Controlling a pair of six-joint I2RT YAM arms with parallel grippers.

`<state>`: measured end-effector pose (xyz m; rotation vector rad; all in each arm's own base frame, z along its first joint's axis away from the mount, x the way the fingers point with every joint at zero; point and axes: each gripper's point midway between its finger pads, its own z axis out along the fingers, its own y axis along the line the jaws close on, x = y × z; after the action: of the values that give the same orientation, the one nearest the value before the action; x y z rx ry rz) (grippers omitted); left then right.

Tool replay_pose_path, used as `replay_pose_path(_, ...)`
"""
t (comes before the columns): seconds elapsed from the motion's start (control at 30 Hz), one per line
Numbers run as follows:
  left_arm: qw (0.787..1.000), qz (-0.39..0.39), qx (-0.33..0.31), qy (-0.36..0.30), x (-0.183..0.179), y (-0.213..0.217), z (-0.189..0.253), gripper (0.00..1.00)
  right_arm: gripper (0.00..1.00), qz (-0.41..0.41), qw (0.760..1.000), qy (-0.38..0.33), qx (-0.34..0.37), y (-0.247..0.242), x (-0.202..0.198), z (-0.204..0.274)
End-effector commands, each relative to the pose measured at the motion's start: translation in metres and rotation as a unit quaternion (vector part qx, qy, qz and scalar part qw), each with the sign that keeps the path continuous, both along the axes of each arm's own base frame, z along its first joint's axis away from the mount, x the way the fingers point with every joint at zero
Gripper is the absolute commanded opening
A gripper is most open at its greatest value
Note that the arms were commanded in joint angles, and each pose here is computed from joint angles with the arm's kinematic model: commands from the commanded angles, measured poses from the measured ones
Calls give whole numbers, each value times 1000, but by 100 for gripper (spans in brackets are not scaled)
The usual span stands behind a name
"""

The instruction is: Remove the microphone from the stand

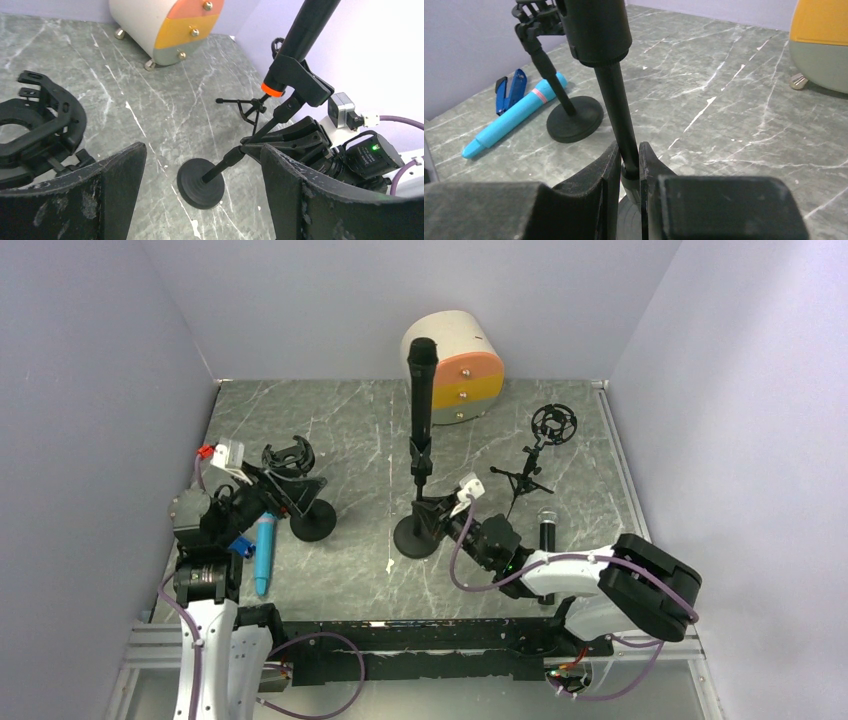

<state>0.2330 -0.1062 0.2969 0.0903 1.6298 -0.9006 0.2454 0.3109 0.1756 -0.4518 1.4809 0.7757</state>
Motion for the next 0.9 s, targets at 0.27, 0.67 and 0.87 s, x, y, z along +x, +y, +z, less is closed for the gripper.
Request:
replay_pose_path(0.27, 993, -102, 54, -10, -16, -54, -18, 86, 8, -33, 997, 19, 68, 16, -47, 12)
replay_pose_path(0.67, 982, -161, 88, -38, -27, -114, -38, 79, 19, -60, 995, 38, 67, 32, -57, 8)
replay_pose_path(0.87, 979, -151, 103, -88, -23, -137, -32, 80, 32, -35, 996, 47, 60, 33, -65, 8)
